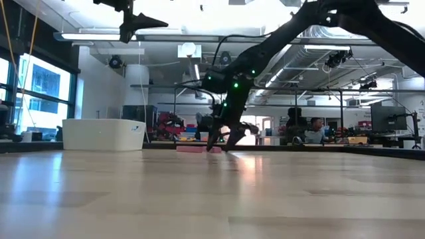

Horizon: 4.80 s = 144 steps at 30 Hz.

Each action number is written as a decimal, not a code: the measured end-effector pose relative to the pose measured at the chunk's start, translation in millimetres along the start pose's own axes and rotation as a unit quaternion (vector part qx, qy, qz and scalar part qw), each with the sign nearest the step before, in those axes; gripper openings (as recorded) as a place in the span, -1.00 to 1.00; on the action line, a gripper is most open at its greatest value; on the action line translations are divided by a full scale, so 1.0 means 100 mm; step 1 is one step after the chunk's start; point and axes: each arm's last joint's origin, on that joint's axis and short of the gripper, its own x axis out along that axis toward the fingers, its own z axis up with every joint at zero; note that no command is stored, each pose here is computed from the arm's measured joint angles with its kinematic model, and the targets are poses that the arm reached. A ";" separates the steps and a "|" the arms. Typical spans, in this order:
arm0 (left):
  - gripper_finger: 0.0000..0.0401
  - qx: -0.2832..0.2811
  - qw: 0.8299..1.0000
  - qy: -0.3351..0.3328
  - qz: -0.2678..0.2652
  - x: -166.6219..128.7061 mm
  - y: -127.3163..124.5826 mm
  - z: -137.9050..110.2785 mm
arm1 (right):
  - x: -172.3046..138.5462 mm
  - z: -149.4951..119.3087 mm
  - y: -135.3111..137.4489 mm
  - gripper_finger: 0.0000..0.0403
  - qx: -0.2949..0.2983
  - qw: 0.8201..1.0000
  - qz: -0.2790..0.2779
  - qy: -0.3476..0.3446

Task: Sort blocks
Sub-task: Put the pink block into the white bin

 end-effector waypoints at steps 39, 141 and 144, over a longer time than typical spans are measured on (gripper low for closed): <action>0.26 0.504 0.856 0.114 -0.012 0.34 0.01 -0.39 | -2.35 -0.62 0.55 -1.00 -0.299 0.894 0.319 0.097; 0.08 0.192 0.892 0.279 0.299 1.17 1.07 0.16 | -2.70 -0.40 0.45 0.15 -0.186 0.935 0.302 -0.026; 0.06 0.188 0.882 0.304 0.308 1.49 1.14 0.20 | -2.70 -0.41 0.45 0.15 -0.177 0.934 0.309 -0.017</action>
